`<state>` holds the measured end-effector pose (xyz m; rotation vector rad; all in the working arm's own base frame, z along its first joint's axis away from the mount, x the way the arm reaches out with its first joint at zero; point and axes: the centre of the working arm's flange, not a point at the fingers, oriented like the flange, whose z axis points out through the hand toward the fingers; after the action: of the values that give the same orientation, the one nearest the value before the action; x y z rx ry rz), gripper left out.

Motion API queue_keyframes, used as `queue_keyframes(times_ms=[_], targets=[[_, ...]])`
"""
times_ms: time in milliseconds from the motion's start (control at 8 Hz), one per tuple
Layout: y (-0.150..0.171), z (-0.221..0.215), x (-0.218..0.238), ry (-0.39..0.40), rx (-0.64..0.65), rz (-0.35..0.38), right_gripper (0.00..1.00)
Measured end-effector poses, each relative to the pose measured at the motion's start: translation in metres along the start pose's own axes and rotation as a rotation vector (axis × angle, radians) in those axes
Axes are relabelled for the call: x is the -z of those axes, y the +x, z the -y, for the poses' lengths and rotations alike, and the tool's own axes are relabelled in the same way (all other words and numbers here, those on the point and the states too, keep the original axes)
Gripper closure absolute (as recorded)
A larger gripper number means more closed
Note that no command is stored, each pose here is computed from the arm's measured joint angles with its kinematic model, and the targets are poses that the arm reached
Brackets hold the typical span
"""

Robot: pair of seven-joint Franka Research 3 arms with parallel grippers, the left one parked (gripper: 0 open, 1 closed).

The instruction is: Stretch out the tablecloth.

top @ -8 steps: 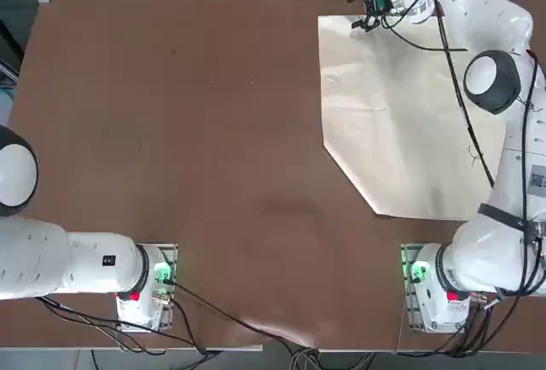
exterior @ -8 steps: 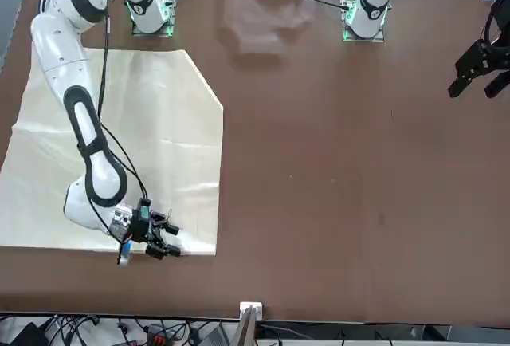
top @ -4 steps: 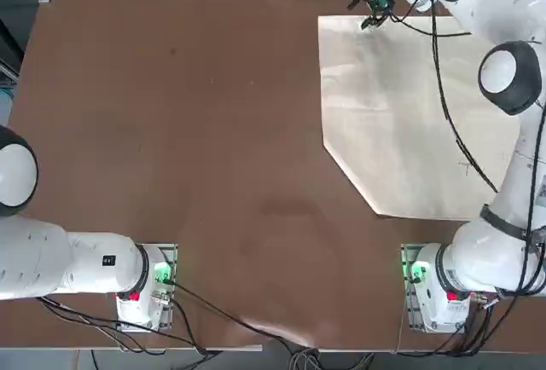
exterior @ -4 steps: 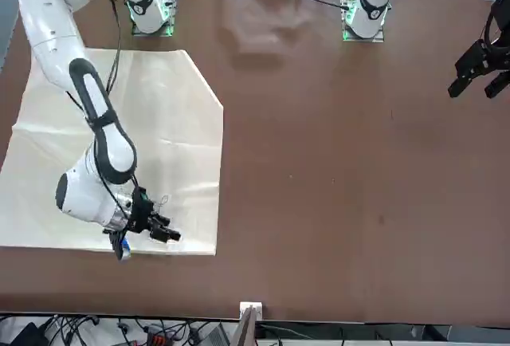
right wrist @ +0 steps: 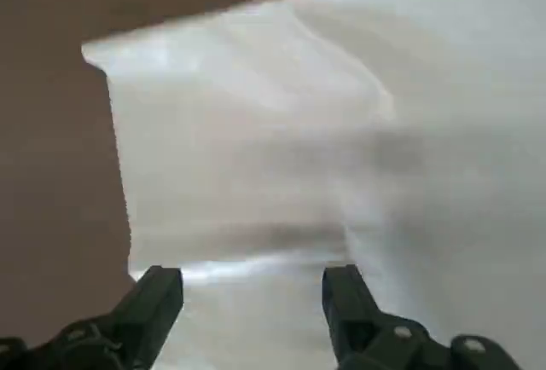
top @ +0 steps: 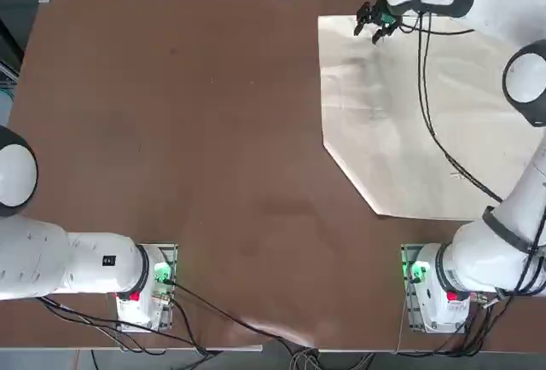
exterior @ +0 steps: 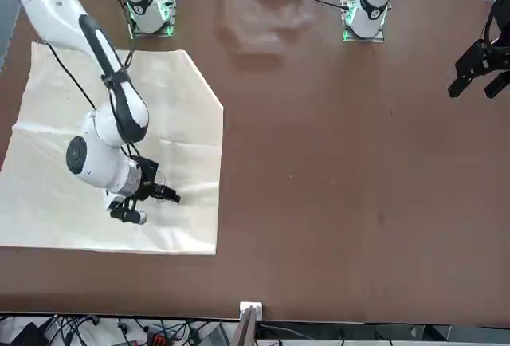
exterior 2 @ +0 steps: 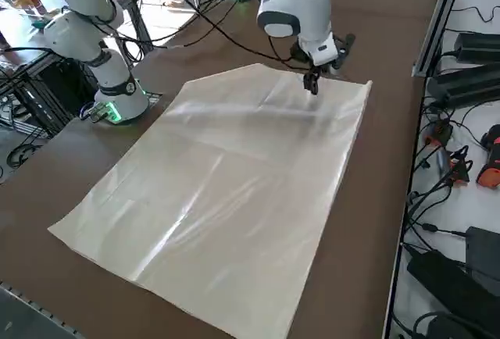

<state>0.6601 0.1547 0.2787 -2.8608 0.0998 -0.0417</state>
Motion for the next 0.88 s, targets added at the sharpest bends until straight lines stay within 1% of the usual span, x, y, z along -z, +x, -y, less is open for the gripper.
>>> queue_keyframes(times_ms=[250, 375, 625, 875], targets=[[-0.046, 0.006, -0.001, -0.049, 0.157, 0.017, 0.00], [-0.070, 0.014, -0.008, -0.069, 0.238, 0.041, 0.00], [-0.117, 0.043, -0.028, -0.107, 0.386, 0.090, 0.00], [-0.153, 0.074, -0.040, -0.145, 0.496, 0.115, 0.00]])
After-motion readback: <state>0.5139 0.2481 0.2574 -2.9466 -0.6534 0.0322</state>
